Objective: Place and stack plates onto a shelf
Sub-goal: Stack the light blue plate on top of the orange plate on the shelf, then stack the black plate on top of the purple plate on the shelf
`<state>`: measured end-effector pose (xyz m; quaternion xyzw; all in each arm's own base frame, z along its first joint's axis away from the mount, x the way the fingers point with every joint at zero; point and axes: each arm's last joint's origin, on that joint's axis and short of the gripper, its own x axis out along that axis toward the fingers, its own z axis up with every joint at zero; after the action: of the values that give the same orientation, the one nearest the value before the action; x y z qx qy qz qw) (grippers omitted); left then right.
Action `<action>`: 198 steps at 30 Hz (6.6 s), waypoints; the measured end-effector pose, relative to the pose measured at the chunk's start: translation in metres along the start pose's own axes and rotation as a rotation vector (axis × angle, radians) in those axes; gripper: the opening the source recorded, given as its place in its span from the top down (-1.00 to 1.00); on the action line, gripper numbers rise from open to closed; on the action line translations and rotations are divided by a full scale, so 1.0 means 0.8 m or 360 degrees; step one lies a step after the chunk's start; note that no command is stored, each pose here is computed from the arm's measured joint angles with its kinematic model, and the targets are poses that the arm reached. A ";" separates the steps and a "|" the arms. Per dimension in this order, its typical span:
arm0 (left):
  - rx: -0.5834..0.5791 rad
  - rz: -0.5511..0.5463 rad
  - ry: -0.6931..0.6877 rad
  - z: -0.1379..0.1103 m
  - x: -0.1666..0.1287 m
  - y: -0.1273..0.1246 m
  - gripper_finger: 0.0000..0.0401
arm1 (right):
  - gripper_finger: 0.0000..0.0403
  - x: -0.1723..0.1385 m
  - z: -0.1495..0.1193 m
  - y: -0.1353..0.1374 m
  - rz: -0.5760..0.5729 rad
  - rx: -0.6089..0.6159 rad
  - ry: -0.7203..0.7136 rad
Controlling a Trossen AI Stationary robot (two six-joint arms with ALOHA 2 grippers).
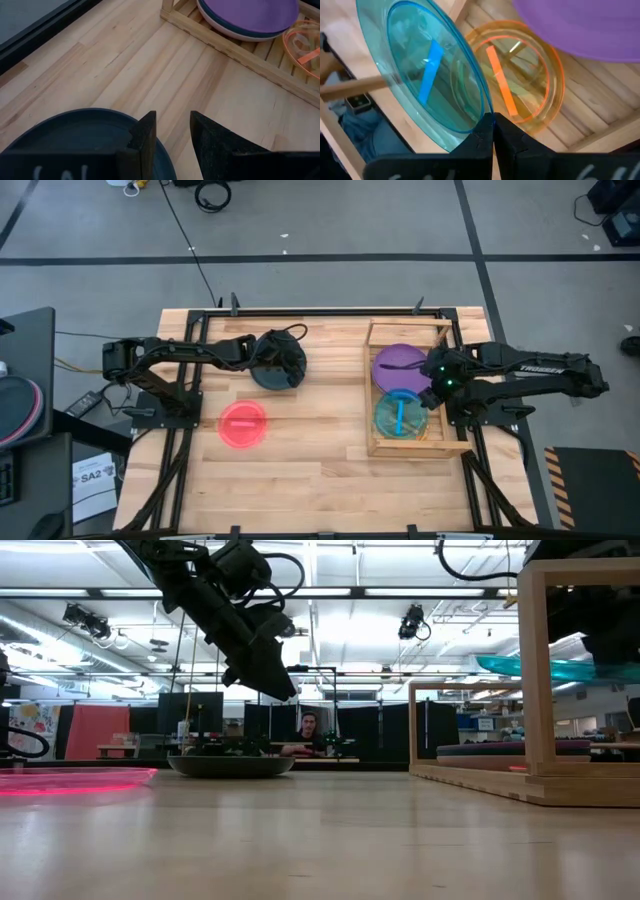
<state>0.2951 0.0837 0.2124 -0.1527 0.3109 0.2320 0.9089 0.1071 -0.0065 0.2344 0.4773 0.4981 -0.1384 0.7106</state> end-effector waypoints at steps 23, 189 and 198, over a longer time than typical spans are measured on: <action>0.0001 0.0000 0.0001 0.000 0.000 0.000 0.37 | 0.95 0.016 -0.023 0.016 -0.0076 -0.0124 0.0213; 0.0914 0.0453 0.0410 -0.094 0.042 -0.066 0.92 | -0.04 0.036 0.023 0.067 -0.0053 -0.0176 -0.0879; 0.1030 0.0642 0.0149 -0.099 0.029 -0.101 0.92 | -0.04 0.031 0.030 0.072 -0.0070 -0.0128 -0.1153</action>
<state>0.3142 -0.0103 0.1481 0.1958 0.4331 0.2888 0.8311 0.1712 0.0098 0.2458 0.3581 0.2292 -0.2940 0.8561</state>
